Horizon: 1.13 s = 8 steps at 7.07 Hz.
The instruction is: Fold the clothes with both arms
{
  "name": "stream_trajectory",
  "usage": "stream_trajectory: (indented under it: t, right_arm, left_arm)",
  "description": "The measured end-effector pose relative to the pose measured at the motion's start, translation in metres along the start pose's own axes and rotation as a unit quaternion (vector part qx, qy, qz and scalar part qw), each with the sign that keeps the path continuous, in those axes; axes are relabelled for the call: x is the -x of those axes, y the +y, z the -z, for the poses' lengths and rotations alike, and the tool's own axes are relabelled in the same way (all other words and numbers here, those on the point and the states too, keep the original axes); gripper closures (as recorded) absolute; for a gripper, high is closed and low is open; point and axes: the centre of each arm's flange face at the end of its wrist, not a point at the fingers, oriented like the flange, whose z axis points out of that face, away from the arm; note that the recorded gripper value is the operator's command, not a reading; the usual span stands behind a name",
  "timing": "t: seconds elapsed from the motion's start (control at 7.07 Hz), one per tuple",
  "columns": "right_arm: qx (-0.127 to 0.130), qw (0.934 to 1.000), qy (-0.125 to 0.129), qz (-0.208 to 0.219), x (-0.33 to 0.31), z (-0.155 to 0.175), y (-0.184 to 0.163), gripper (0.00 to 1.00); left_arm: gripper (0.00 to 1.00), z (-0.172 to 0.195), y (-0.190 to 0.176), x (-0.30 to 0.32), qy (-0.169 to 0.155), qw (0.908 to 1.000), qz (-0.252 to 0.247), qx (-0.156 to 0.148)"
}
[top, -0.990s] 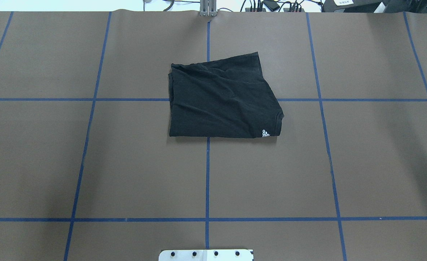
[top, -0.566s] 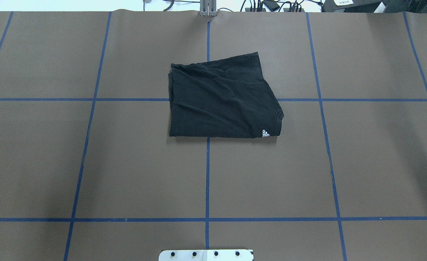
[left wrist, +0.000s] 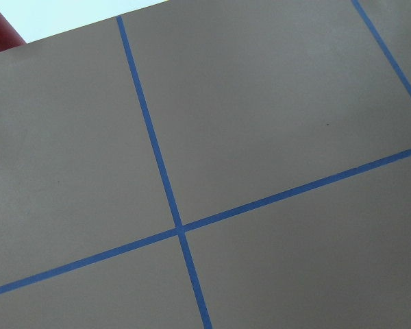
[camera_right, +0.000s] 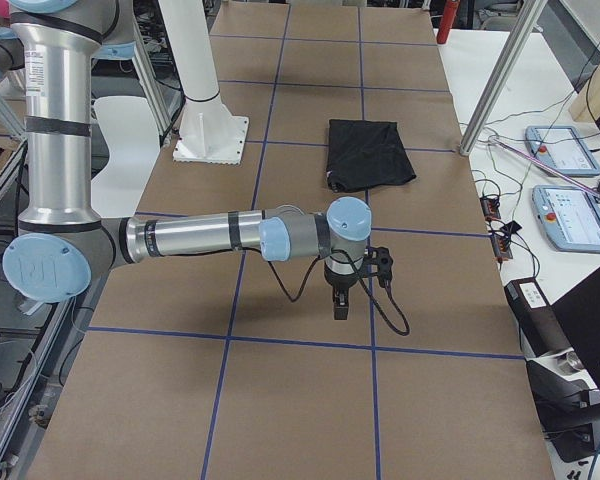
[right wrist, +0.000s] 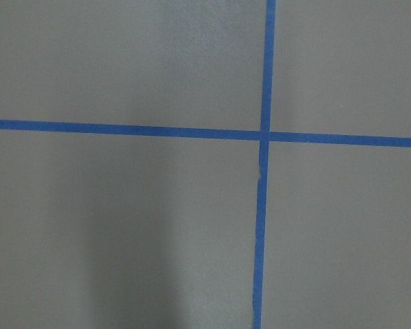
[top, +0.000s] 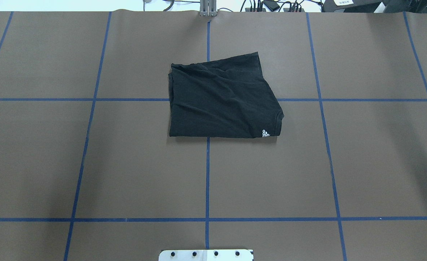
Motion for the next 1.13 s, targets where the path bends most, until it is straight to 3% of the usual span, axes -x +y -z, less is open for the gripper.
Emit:
stream_trajectory:
  t: [1.13]
  right_arm:
    - [0.004,1.0,0.001,-0.005,-0.0034,-0.0037,0.0004,0.0]
  left_arm:
    - [0.0,0.0028,0.0021,-0.0035,0.003,1.0,-0.002,-0.002]
